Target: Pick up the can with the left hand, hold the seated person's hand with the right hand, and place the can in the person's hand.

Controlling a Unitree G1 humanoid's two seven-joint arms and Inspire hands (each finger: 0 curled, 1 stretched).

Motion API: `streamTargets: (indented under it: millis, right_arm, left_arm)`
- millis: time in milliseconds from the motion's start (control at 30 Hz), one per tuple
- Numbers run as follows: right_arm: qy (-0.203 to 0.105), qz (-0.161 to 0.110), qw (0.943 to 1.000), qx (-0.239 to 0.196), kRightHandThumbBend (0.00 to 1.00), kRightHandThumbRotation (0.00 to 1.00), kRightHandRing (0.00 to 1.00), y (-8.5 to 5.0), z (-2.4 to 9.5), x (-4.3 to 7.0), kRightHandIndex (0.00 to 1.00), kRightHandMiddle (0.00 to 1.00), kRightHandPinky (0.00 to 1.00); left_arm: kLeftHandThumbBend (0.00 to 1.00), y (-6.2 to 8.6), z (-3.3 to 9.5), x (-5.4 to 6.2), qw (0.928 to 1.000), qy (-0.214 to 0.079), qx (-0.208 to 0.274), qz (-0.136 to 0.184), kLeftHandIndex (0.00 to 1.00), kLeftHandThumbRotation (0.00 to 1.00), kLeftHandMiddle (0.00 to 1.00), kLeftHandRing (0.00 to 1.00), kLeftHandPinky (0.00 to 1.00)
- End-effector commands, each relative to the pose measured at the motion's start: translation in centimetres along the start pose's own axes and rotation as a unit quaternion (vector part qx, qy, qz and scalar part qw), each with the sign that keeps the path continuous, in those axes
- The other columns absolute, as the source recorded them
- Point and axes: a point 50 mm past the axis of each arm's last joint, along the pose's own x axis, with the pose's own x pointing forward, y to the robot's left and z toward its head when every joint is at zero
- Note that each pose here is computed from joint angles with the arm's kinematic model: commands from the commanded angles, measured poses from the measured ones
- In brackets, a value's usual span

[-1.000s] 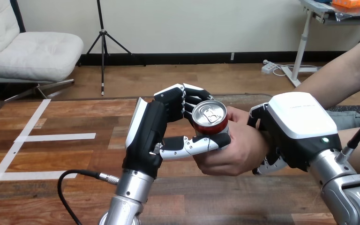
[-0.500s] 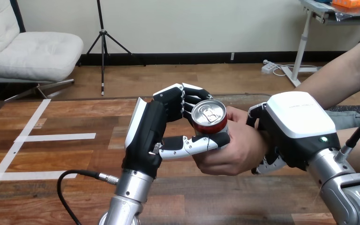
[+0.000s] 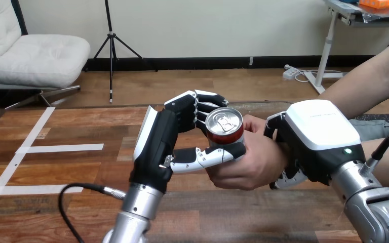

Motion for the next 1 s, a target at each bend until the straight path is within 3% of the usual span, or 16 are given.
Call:
streamTargets:
  millis: [0, 233, 367, 800, 967]
  right_arm:
    - [-0.045, -0.054, 0.9975, 0.006, 0.93, 0.00, 0.41, -2.2, 1.8, 1.6, 0.50, 0.47, 0.37]
    - [-0.049, -0.056, 0.9972, 0.005, 0.95, 0.00, 0.41, -2.0, 1.8, 1.6, 0.50, 0.46, 0.37]
    - [-0.047, -0.052, 0.9975, 0.001, 0.95, 0.00, 0.42, -2.1, 1.8, 1.6, 0.50, 0.47, 0.37]
    - [-0.045, -0.053, 0.9973, -0.025, 1.00, 0.00, 0.37, -2.1, 1.7, 1.5, 0.55, 0.42, 0.30]
    - [-0.041, -0.043, 0.9977, -0.033, 1.00, 0.00, 0.42, -1.9, 1.5, 1.5, 0.58, 0.48, 0.34]
  left_arm:
    - [0.86, -0.7, 1.5, 1.0, 0.9970, -0.030, 0.033, -0.063, 0.76, 0.26, 0.77, 0.73, 0.66]
    - [0.93, -0.3, 1.7, 0.7, 0.9949, -0.028, 0.044, -0.087, 0.93, 0.41, 0.94, 0.93, 0.88]
    - [0.97, -0.1, 1.8, 0.5, 0.9939, -0.027, 0.043, -0.098, 0.97, 0.46, 0.98, 0.97, 0.95]
    - [1.00, 0.7, 1.6, 0.1, 0.9894, -0.027, 0.043, -0.136, 1.00, 0.57, 1.00, 1.00, 1.00]
    - [1.00, 0.9, 1.4, 0.0, 0.9880, -0.021, 0.040, -0.148, 1.00, 0.57, 1.00, 1.00, 1.00]
